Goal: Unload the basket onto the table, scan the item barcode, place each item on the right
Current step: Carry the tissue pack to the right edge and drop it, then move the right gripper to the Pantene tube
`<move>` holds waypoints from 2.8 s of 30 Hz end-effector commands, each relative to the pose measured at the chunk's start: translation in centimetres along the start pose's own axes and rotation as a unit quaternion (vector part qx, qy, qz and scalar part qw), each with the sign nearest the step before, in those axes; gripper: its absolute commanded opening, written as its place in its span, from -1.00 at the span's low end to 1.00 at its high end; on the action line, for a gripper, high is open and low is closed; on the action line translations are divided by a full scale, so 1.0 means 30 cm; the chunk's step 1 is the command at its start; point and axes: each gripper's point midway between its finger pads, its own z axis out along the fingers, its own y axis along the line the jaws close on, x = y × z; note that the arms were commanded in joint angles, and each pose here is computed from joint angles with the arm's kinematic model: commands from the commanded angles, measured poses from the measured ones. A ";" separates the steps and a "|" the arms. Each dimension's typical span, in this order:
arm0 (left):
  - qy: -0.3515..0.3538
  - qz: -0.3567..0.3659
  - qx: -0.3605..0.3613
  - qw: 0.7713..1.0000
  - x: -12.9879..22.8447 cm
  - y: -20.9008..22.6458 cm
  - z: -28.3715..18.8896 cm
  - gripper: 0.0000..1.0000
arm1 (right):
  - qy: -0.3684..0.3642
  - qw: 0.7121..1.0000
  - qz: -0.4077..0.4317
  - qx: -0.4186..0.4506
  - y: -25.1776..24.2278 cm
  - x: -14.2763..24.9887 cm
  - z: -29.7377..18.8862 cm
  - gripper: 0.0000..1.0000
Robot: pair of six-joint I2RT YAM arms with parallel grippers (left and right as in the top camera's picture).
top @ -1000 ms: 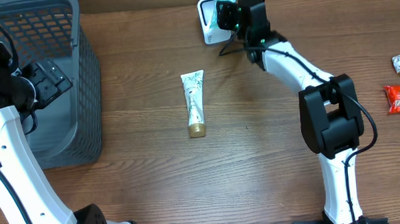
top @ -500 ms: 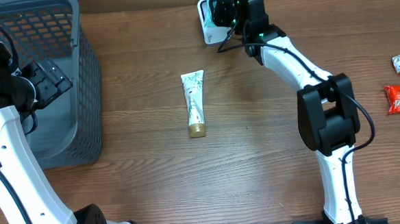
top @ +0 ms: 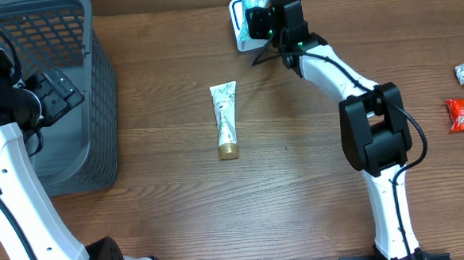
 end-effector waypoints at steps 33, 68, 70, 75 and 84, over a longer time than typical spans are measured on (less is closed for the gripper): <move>-0.003 0.010 -0.005 1.000 -0.005 0.004 -0.001 1.00 | 0.008 0.796 0.389 0.463 -1.600 -0.242 -1.329 -0.11; -0.003 0.010 -0.005 1.000 -0.005 0.004 -0.001 0.99 | 0.503 0.862 -0.047 -0.053 0.110 0.465 -0.563 0.80; -0.003 0.010 -0.005 1.000 -0.005 0.004 -0.001 1.00 | 0.497 0.866 -0.056 0.002 0.138 0.519 -0.528 0.74; -0.003 0.010 -0.005 1.000 -0.005 0.004 -0.001 0.99 | 0.480 0.872 -0.082 0.055 0.228 0.650 -0.474 0.71; -0.003 0.010 -0.005 1.000 -0.005 0.004 -0.001 0.99 | 0.435 0.885 -0.120 0.117 0.297 0.781 -0.426 0.47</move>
